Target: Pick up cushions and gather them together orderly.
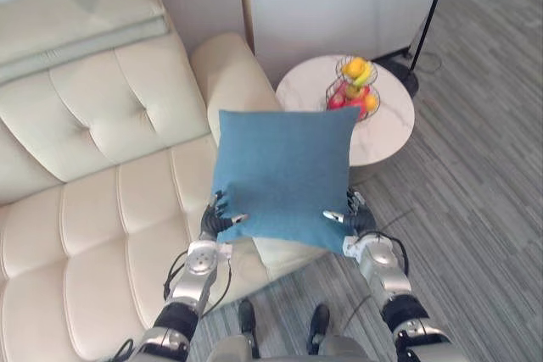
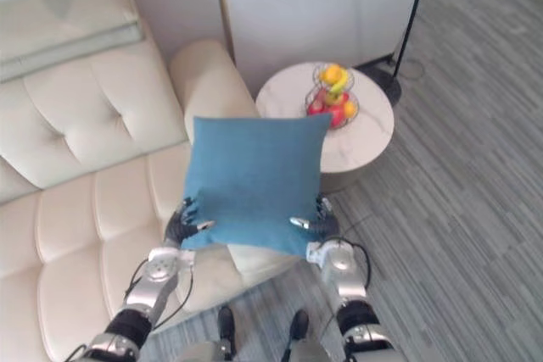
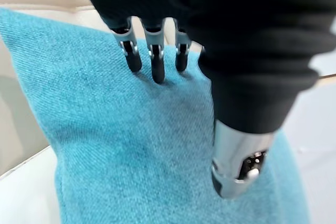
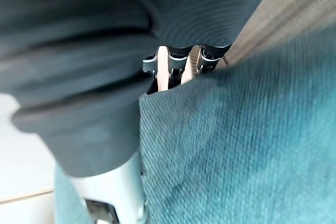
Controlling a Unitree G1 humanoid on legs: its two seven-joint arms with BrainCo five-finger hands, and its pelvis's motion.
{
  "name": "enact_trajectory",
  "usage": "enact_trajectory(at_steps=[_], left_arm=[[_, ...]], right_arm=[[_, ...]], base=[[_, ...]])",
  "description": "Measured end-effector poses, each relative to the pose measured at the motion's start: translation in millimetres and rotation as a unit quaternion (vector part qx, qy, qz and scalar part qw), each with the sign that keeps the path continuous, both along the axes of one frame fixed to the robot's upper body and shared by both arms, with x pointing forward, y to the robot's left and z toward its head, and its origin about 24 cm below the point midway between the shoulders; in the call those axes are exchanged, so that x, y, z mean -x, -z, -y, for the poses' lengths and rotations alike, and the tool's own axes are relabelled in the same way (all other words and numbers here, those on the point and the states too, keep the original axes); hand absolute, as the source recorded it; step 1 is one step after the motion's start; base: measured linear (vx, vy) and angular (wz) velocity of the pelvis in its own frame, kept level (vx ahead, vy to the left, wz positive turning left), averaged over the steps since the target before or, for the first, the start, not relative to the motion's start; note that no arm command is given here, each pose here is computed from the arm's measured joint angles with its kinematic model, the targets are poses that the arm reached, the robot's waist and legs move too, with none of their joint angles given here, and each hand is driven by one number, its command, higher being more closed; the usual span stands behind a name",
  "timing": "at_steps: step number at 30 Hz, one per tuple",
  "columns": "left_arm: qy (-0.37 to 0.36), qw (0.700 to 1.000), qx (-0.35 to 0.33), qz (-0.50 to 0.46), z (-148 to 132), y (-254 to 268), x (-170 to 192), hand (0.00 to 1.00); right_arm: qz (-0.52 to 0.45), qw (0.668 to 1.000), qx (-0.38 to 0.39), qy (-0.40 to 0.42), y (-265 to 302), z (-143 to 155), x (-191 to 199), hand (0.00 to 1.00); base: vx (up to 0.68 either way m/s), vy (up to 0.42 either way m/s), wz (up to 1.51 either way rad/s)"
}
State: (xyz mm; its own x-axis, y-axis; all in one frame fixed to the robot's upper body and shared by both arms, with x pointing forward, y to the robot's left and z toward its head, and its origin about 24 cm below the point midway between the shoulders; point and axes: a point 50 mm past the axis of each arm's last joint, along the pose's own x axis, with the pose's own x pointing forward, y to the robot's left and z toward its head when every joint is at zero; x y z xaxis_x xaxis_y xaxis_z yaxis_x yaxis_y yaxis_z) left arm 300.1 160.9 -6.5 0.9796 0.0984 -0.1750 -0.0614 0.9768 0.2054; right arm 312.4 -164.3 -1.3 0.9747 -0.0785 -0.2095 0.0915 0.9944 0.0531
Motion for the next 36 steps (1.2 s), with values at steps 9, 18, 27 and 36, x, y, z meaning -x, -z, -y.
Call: enact_trajectory(at_steps=[9,18,27,36], left_arm=[[-0.013,0.996,-0.069,0.055,-2.6,-37.2,-33.8,0.00],[-0.079,0.991,-0.032,0.099,-20.3,-57.0,-35.9,0.00],[-0.164,0.981,0.031,0.099,-51.0,-50.2,-19.8,0.00],[-0.183,0.978,0.054,0.089,-53.2,-43.1,-15.0,0.00]], right_arm=[[0.050,0.999,0.001,0.011,-26.6,-4.3,-17.8,0.00],[0.050,0.998,-0.013,0.035,-22.5,0.6,-13.2,0.00],[0.016,0.996,-0.026,0.080,2.5,18.1,11.8,0.00],[0.016,0.995,-0.034,0.092,3.0,21.0,13.1,0.00]], base=[[-0.05,0.020,-0.04],[0.06,0.009,-0.02],[0.02,0.006,0.05],[0.04,0.007,0.02]])
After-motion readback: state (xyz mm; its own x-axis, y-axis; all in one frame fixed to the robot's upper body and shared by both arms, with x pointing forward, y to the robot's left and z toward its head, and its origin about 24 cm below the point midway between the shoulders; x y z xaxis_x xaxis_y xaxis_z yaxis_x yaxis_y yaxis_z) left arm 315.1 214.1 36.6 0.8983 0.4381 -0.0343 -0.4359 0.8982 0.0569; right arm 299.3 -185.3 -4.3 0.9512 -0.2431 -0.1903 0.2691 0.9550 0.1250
